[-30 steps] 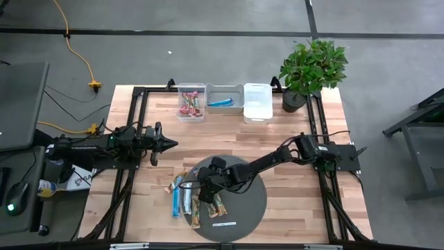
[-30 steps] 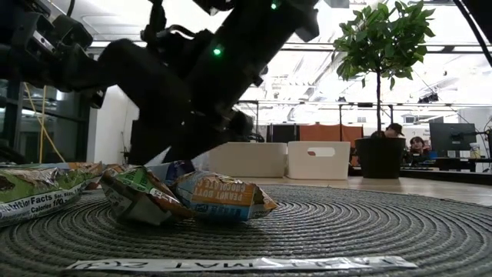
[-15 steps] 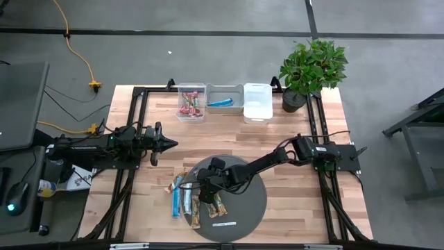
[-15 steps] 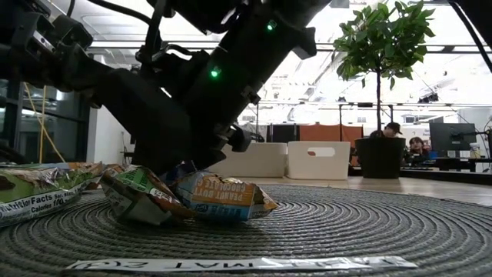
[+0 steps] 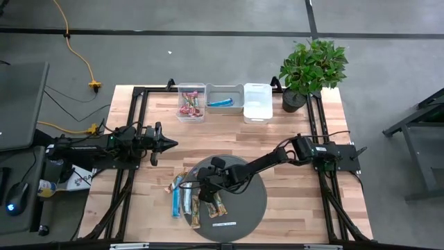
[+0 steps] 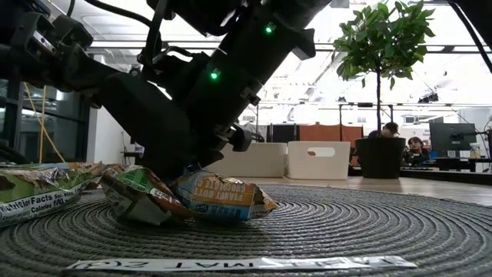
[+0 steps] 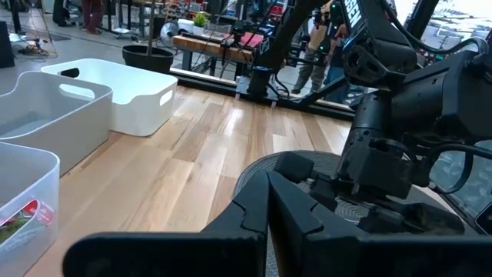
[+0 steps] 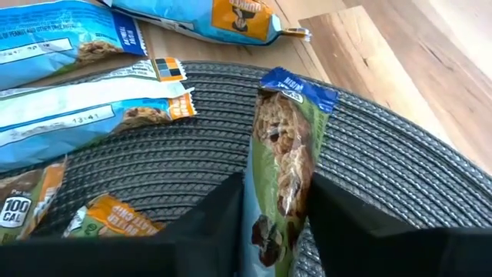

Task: Pick and place Granola Bars by type
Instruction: Put the blue granola bar into the gray bin

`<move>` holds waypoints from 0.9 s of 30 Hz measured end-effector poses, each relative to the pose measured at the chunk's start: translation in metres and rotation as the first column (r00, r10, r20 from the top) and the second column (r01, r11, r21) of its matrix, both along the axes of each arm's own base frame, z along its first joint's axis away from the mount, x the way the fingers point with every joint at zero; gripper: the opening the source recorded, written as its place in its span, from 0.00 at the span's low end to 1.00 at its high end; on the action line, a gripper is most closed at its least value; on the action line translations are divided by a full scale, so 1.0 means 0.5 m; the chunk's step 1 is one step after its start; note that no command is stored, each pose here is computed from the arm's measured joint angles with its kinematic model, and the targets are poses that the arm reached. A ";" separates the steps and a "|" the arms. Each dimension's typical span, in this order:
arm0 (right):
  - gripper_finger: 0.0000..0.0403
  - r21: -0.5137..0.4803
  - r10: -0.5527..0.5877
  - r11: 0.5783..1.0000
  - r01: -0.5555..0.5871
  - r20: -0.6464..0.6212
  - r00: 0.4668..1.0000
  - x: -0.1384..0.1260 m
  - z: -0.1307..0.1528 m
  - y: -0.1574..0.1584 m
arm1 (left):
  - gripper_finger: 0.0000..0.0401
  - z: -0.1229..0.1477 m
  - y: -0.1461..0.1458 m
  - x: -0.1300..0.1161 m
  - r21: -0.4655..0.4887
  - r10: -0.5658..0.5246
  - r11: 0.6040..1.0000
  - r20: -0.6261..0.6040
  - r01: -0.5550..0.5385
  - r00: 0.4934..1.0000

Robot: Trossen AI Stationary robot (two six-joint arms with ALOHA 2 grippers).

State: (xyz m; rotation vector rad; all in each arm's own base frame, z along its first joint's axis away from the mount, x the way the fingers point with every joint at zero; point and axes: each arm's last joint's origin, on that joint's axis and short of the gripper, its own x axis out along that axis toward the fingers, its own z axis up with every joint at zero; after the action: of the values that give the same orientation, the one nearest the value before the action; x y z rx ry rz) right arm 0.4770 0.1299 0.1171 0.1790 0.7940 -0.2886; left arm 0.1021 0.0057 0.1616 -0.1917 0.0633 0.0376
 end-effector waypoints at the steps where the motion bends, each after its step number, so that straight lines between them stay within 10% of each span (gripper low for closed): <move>1: 0.28 0.002 -0.001 1.000 0.001 0.000 1.000 0.000 0.000 0.000 | 0.00 0.000 0.000 0.000 0.000 0.000 1.000 0.000 0.000 1.000; 15: 0.14 0.059 0.005 0.998 -0.012 0.117 0.993 0.014 0.032 0.005 | 0.00 0.000 0.000 0.000 0.000 0.000 1.000 0.000 0.000 1.000; 27: 0.14 -0.021 -0.004 1.000 0.014 0.410 0.912 0.024 0.192 -0.033 | 0.00 0.000 0.000 0.000 0.000 0.000 1.000 0.000 0.000 1.000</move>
State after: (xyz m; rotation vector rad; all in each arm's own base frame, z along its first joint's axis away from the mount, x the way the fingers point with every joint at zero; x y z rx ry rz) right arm 0.4893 0.1134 0.2132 0.2131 0.3712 -0.2568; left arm 0.1021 0.0057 0.1616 -0.1917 0.0634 0.0377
